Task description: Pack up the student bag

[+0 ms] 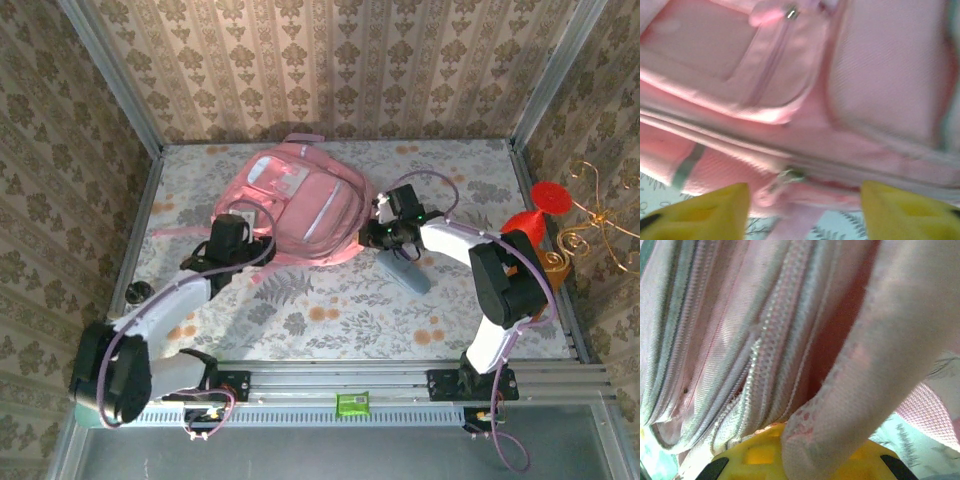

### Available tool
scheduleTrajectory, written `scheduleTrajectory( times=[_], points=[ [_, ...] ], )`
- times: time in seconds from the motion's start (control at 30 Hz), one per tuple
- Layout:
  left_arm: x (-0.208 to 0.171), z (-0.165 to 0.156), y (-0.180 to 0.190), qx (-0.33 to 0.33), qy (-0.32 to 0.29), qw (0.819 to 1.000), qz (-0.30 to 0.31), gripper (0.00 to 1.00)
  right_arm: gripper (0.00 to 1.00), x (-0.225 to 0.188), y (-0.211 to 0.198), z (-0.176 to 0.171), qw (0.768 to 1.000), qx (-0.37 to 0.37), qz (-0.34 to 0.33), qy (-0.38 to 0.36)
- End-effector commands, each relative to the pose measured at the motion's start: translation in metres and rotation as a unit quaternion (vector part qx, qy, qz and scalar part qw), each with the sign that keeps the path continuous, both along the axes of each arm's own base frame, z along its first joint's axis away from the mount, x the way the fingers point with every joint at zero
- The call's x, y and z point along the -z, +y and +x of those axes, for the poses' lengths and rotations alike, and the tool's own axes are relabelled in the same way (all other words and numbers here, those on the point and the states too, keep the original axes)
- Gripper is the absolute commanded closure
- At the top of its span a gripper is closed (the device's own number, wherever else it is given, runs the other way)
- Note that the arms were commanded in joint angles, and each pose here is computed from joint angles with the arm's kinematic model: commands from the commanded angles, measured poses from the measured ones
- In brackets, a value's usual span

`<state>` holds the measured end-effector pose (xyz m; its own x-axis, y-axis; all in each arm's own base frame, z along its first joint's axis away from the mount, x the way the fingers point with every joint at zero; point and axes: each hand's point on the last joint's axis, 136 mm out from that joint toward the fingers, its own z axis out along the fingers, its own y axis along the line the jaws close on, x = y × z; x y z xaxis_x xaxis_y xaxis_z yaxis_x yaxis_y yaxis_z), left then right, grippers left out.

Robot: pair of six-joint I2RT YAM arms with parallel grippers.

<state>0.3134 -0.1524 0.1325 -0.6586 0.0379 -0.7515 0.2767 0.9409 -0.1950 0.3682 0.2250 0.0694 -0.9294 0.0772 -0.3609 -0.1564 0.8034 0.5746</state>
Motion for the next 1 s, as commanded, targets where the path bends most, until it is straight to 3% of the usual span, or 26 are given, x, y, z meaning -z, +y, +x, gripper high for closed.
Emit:
scheduleTrajectory(
  times=[0.0,0.2,0.37,0.53,0.77,0.97],
  points=[
    [-0.031,0.003,-0.022,0.025,-0.056,0.998,0.017,0.28,0.97,-0.022,0.034,-0.014,0.999,-0.033,0.031,-0.027],
    [-0.022,0.004,-0.089,0.132,-0.036,0.988,0.074,0.2,0.89,-0.018,0.059,-0.029,0.997,-0.051,0.049,-0.022],
    [0.011,0.019,-0.106,0.15,0.007,0.978,0.143,0.18,0.77,-0.017,0.048,-0.033,0.998,-0.041,0.027,-0.032],
    [0.027,0.033,-0.118,0.157,0.021,0.974,0.161,0.21,0.65,-0.014,0.036,-0.04,0.999,-0.034,0.004,-0.037],
    [0.046,0.048,-0.115,0.134,0.042,0.97,0.199,0.57,0.49,-0.021,0.02,-0.052,0.998,-0.033,-0.021,-0.057],
    [0.026,0.044,-0.118,0.148,0.031,0.976,0.159,0.94,0.27,-0.037,-0.038,-0.056,0.979,-0.008,-0.173,-0.108]
  ],
)
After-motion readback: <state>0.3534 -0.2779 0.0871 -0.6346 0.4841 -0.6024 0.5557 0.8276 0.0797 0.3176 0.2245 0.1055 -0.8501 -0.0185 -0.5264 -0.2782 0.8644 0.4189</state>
